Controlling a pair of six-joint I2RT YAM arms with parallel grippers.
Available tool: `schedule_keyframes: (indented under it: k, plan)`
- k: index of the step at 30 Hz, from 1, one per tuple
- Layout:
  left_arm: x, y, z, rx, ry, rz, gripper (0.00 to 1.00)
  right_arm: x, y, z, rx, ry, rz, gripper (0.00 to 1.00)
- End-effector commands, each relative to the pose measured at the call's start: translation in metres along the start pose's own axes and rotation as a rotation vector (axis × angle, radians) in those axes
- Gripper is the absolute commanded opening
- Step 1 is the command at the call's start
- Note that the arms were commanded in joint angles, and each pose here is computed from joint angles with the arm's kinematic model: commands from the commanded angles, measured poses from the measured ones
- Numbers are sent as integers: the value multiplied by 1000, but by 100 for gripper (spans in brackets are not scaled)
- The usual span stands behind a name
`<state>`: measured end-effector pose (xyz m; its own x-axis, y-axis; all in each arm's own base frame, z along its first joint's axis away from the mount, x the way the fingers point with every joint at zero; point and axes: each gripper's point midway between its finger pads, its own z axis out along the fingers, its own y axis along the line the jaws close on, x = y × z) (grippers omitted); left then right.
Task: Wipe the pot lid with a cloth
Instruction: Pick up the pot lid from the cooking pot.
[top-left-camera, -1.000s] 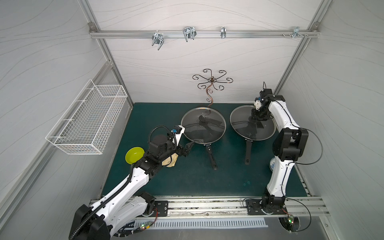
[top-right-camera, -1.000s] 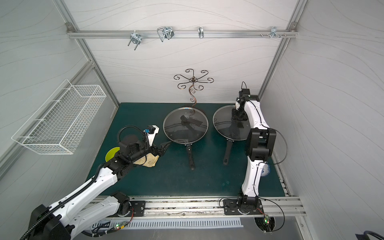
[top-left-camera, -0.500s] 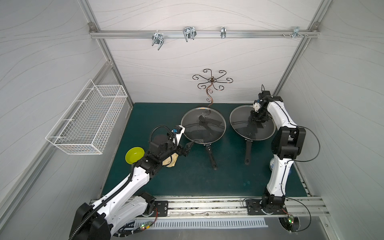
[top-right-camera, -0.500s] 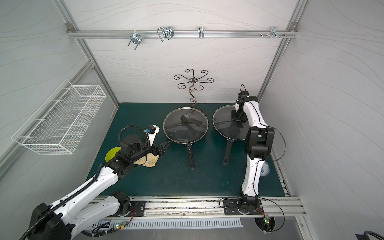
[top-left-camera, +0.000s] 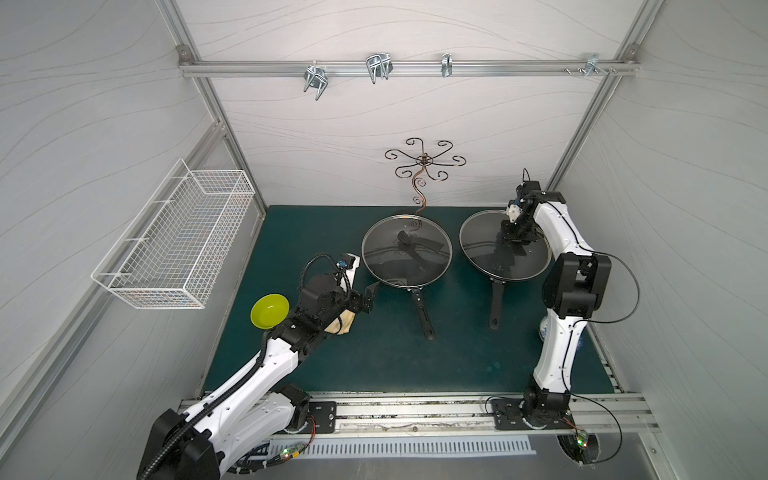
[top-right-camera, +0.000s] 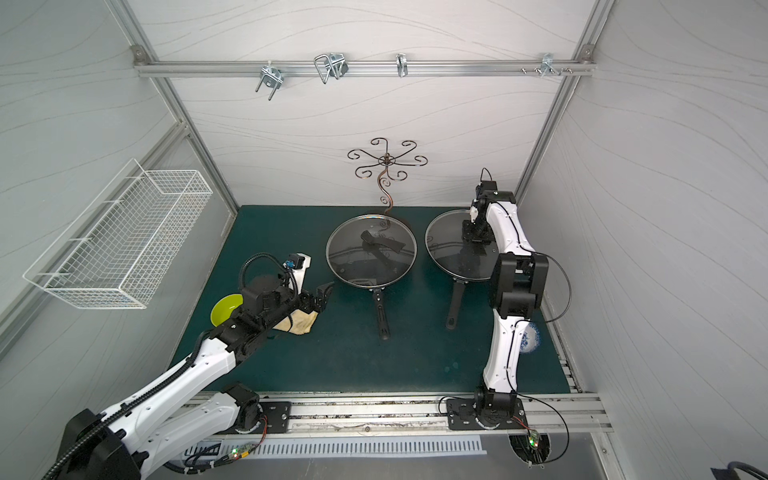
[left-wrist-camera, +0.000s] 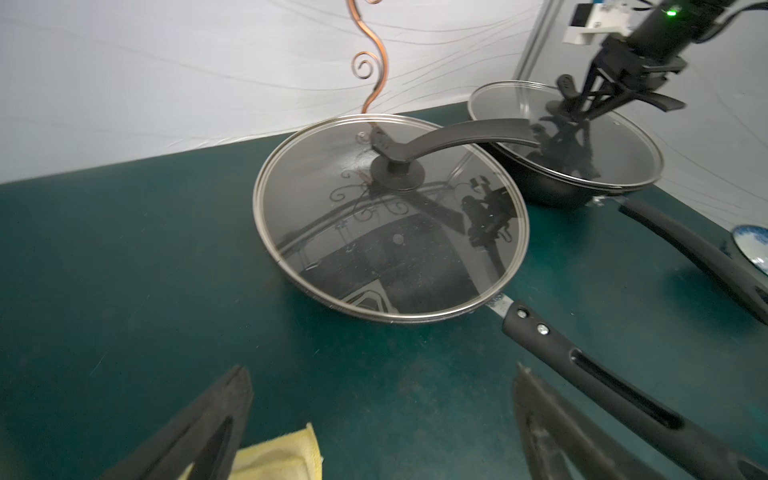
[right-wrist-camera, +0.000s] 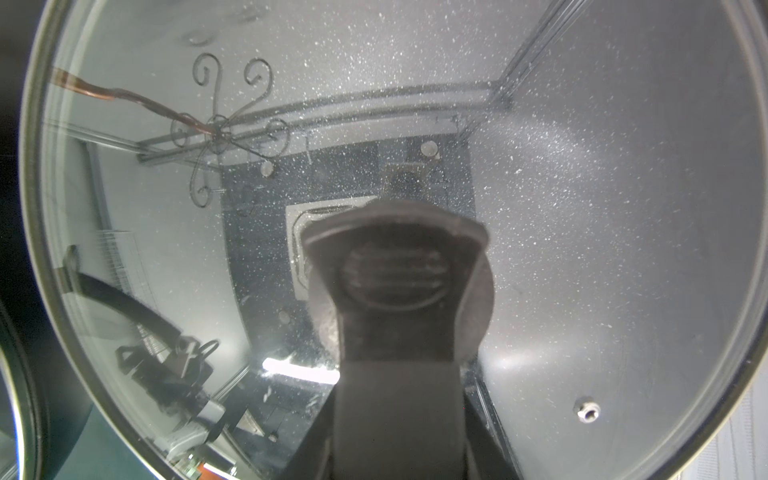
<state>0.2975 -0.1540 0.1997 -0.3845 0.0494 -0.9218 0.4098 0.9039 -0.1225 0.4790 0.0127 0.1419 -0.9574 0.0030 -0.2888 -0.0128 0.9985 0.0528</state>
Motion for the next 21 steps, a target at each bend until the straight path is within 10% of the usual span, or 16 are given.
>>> schedule_keyframes:
  k: [1,21]
  plan:
    - [-9,28,-13,-164,-56,-163,100,-42,12,-78,-34,-281,-14,0]
    - [72,95,-56,-690,276,-602,100,-14,87,-184,-159,-587,-258,0]
